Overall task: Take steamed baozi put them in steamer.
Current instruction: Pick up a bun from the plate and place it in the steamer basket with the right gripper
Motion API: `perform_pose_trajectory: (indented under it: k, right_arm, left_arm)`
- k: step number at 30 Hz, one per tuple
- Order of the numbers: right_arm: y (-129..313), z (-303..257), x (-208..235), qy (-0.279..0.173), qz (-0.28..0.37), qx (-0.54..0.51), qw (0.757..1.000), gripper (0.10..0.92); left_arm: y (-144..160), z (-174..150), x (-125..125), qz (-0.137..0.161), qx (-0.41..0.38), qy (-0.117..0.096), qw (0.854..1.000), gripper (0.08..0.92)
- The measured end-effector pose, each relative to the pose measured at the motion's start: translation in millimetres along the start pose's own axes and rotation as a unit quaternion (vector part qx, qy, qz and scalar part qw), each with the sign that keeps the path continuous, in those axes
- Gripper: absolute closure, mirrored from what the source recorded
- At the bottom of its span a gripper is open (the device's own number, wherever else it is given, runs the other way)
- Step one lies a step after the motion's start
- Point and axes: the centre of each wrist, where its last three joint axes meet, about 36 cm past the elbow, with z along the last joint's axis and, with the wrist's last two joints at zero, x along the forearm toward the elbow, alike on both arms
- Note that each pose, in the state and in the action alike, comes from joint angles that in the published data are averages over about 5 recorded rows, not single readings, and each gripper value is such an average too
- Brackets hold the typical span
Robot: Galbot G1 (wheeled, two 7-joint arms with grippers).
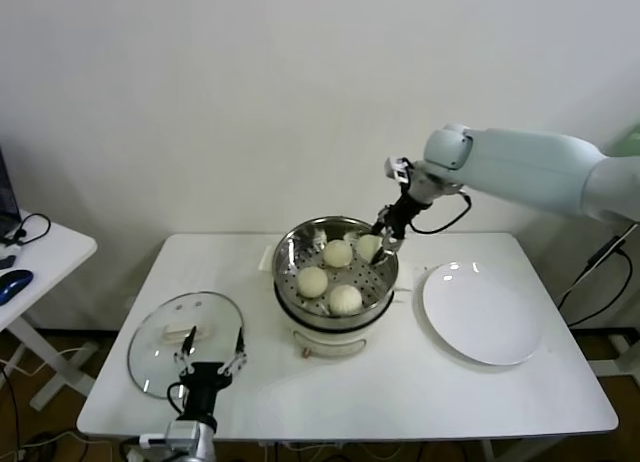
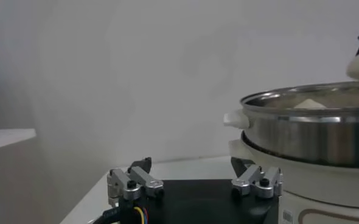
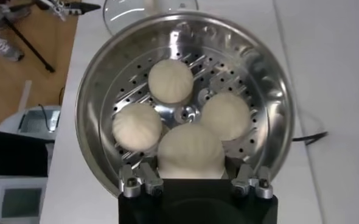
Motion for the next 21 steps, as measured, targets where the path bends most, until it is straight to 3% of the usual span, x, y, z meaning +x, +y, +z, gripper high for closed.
perform_pose_trajectory:
  k: [21]
  right_arm:
    - [-10.0,4.3,-51.2,0.046,-0.006,0.007,0.999,0.310]
  left_arm:
    - [1.1,2.2,1.2,0.001,0.003,0.000,1.000,0.177]
